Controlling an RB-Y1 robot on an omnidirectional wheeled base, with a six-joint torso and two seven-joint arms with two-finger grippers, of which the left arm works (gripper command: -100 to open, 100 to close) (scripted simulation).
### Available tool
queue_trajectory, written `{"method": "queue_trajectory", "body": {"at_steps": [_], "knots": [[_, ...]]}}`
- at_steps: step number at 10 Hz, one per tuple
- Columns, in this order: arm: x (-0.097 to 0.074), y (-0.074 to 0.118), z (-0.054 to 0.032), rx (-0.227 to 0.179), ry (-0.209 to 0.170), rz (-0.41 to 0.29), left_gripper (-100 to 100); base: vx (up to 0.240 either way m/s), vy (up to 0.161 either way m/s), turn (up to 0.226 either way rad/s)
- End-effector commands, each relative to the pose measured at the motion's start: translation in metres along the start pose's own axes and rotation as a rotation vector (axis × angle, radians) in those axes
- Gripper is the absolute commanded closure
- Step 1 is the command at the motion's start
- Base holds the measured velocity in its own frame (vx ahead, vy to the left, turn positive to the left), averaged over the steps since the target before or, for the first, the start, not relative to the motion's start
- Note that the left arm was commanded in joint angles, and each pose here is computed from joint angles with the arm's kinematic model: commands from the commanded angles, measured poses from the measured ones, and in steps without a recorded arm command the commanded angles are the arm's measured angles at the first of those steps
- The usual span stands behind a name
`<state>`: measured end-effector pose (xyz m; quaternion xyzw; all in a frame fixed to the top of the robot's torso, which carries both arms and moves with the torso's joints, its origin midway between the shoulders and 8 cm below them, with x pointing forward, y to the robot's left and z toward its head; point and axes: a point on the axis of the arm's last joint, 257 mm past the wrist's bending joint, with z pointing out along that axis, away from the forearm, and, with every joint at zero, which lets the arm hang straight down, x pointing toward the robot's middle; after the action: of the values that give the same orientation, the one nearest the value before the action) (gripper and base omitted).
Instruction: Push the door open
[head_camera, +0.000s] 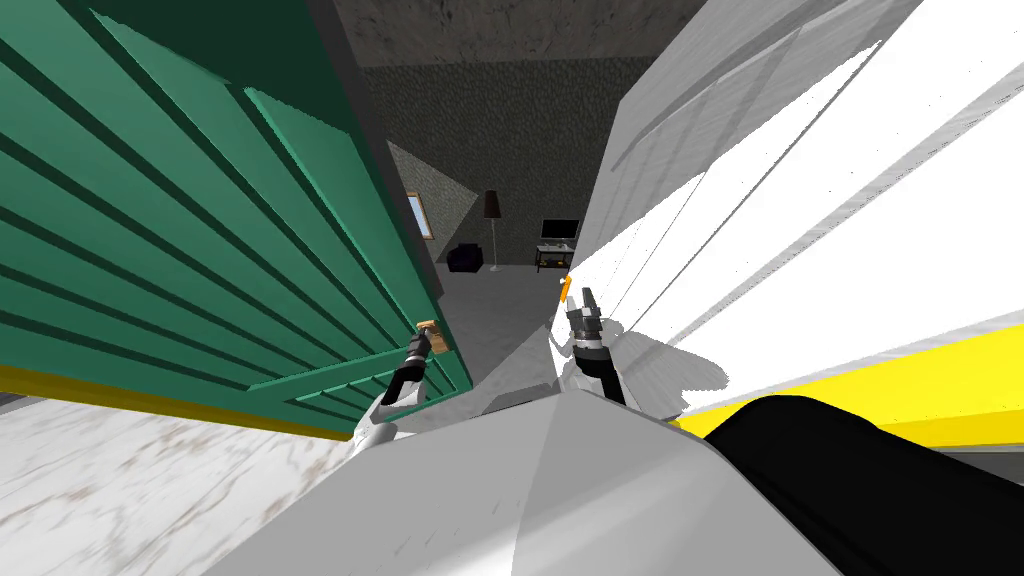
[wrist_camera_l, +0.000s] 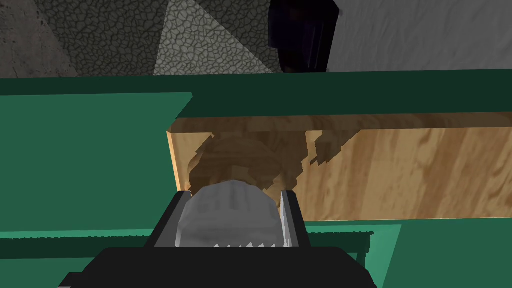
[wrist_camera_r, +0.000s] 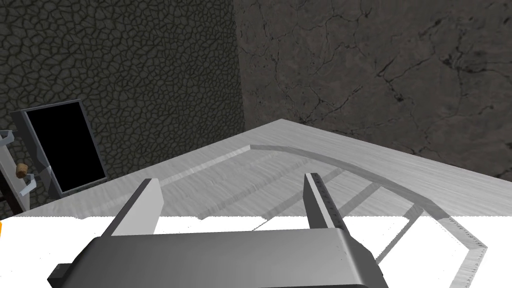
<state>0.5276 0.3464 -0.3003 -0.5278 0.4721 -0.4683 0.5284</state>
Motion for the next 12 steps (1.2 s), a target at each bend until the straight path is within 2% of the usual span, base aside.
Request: {"method": "queue_trajectory", "body": {"at_steps": [1,8,9,10,12], "knots": [[-0.016,-0.007,0.0063,0.011,-0.028,0.003,100,0.151,-0.08,0.06],[-0.048,-0.004,0.0089,0.003,-0.102,-0.004,100,0.171,-0.098,0.064],[-0.047,-0.001,0.0075,-0.004,-0.099,-0.002,100,0.078,-0.03,0.038],[-0.062,-0.002,0.0039,0.0,-0.131,-0.004,100,0.123,0.0,-0.047],[-0.078,-0.002,-0.0015,0.001,-0.167,-0.007,100,0.187,-0.038,-0.032]]}}
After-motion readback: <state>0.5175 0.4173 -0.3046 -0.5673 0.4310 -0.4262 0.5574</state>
